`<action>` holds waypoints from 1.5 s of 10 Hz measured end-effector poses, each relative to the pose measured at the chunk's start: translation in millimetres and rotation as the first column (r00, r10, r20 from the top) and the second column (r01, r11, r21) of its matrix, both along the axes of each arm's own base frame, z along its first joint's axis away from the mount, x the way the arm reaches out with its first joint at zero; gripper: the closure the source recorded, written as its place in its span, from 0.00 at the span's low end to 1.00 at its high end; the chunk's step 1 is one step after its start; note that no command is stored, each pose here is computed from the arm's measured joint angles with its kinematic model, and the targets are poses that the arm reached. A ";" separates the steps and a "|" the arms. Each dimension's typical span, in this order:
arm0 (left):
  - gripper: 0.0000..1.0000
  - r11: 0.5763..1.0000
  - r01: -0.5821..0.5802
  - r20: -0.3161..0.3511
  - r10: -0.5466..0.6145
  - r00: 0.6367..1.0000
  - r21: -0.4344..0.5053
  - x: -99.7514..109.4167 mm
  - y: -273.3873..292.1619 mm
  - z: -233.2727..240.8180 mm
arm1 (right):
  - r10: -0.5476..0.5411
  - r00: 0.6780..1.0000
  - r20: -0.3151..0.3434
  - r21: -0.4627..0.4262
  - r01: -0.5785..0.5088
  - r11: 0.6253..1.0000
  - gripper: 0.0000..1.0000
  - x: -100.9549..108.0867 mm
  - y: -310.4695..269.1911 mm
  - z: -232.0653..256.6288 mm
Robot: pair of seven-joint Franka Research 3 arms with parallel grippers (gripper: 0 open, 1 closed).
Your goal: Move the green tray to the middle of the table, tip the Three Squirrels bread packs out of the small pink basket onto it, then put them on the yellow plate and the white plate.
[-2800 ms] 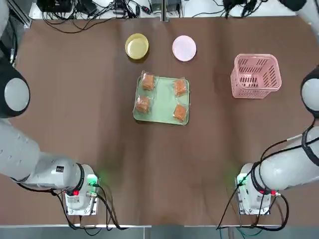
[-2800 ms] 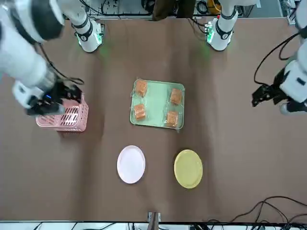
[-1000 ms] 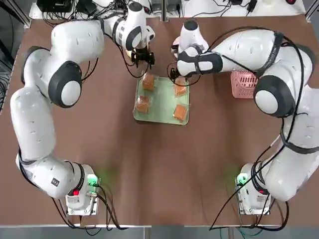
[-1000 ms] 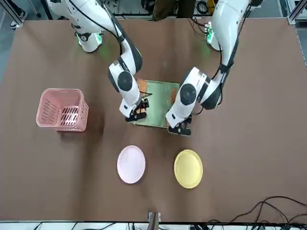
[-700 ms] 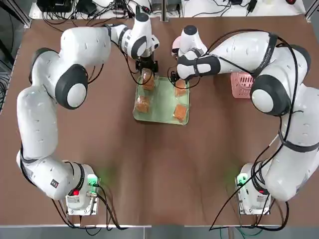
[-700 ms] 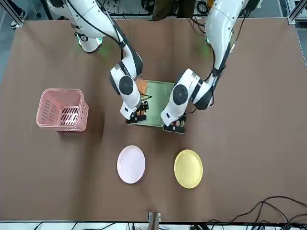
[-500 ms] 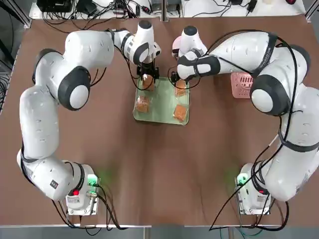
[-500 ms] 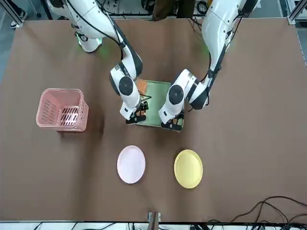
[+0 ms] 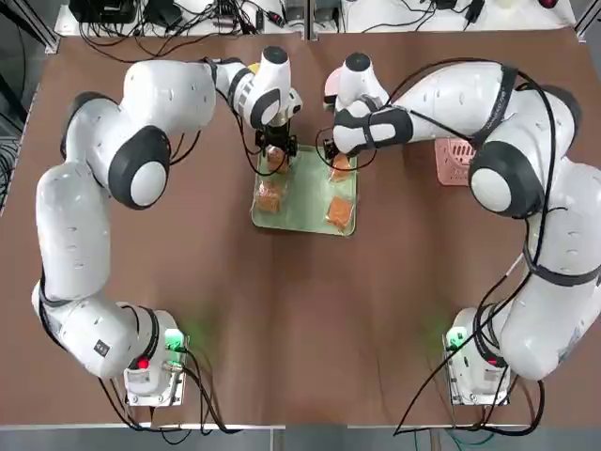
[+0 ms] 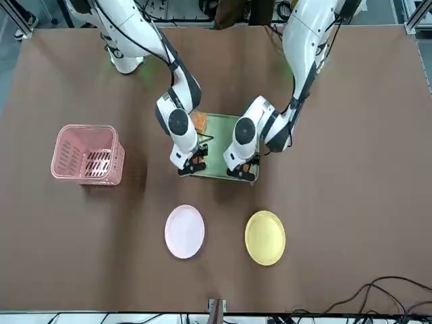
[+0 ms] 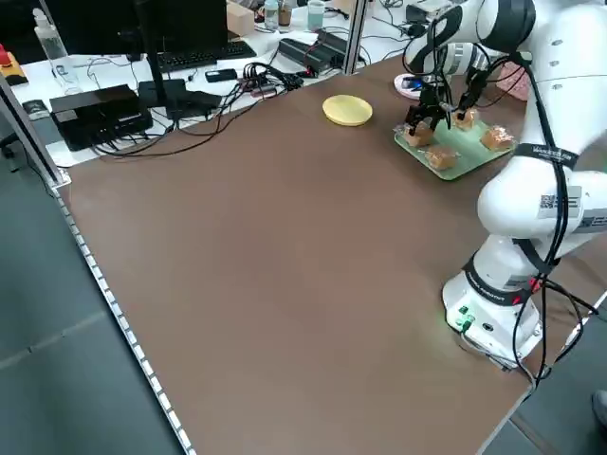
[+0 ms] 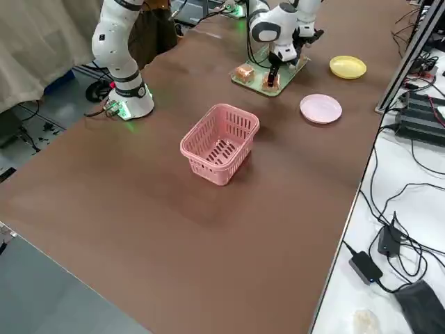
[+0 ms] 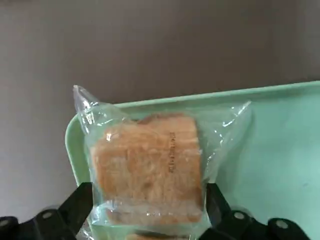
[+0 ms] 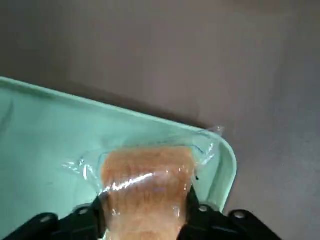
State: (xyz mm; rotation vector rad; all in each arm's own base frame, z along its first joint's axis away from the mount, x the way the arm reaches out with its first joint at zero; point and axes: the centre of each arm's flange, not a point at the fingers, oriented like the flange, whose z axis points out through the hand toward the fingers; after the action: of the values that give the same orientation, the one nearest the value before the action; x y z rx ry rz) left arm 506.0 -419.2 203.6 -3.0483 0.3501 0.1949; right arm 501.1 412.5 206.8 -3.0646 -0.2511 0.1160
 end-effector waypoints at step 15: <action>0.30 0.999 -0.008 0.038 0.009 0.999 -0.032 4.7 3.0 -13.3 | -0.092 0.956 0.280 0.110 0.063 0.992 0.55 179.0 -130.6 114.0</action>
State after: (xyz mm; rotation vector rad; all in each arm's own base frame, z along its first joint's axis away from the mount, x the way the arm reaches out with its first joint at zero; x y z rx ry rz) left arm 510.6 -416.1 190.3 -3.0807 0.3412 0.1321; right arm 680.1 281.9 320.8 -2.9762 -0.1442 -0.3338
